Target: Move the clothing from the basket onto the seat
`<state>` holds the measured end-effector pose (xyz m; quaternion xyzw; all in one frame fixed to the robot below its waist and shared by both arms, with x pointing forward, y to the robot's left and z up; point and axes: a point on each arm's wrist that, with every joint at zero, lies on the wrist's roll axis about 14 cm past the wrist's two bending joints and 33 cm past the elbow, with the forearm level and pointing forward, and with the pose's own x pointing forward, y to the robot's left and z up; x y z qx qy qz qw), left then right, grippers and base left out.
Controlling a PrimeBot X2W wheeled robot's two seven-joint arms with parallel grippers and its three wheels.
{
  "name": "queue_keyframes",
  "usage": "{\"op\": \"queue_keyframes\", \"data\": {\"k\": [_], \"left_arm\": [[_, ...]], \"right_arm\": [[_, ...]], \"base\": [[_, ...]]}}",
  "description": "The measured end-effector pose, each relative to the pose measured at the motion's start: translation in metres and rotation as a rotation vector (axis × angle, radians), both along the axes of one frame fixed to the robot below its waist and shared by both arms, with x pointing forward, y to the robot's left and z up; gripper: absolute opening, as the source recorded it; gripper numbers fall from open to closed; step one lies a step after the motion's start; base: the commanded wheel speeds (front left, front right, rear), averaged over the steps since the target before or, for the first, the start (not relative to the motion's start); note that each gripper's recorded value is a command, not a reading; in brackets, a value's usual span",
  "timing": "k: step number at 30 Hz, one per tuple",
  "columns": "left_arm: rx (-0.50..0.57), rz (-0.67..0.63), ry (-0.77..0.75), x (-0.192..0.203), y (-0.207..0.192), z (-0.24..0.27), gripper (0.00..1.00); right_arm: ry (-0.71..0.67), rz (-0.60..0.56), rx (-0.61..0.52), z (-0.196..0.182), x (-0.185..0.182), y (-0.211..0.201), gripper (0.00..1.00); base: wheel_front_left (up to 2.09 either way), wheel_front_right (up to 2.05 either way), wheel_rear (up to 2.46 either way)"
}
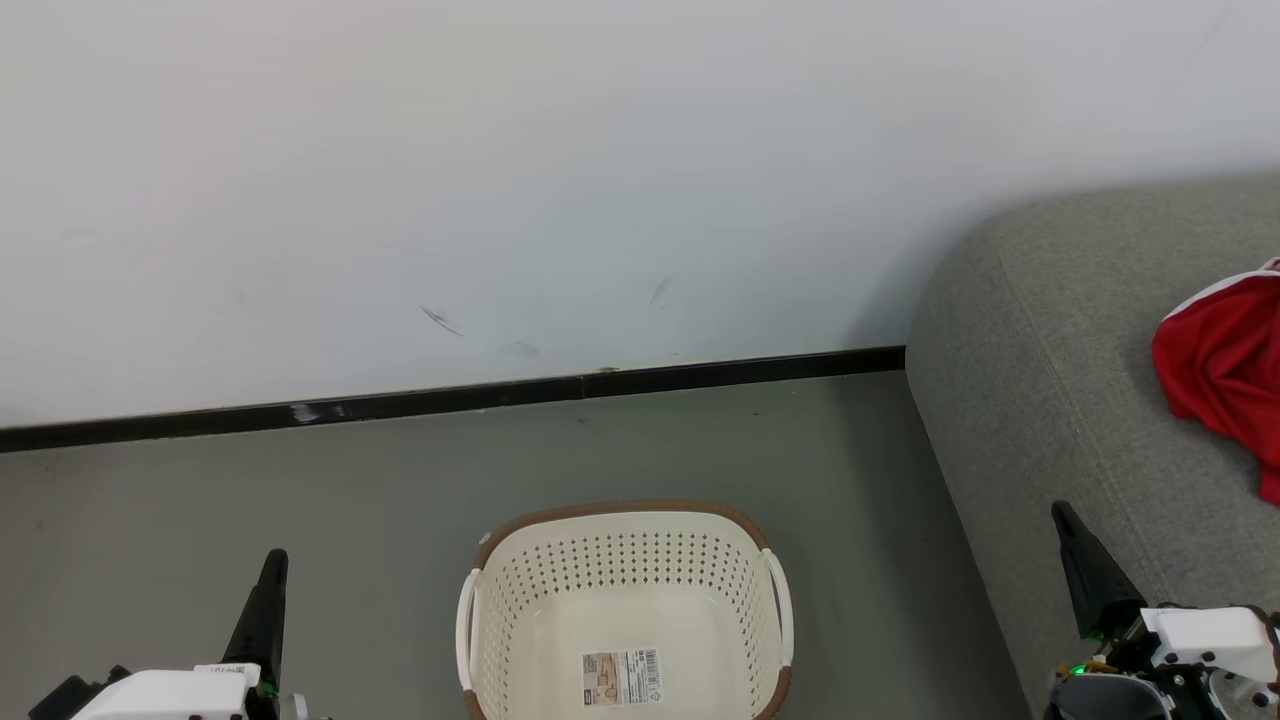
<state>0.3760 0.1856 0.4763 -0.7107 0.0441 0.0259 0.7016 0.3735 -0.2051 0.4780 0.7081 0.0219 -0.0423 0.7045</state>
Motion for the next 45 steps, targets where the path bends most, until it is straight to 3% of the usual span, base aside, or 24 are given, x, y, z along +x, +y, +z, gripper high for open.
{"op": "queue_keyframes", "data": {"k": [45], "left_arm": [[0.0, -0.002, -0.004, 0.0005, -0.0001, 0.0014, 0.0]], "right_arm": [[-0.009, 0.0, 0.0, 0.0032, 0.0025, 0.0001, 0.0]], "base": [[0.0, 0.0, 0.0]]}}
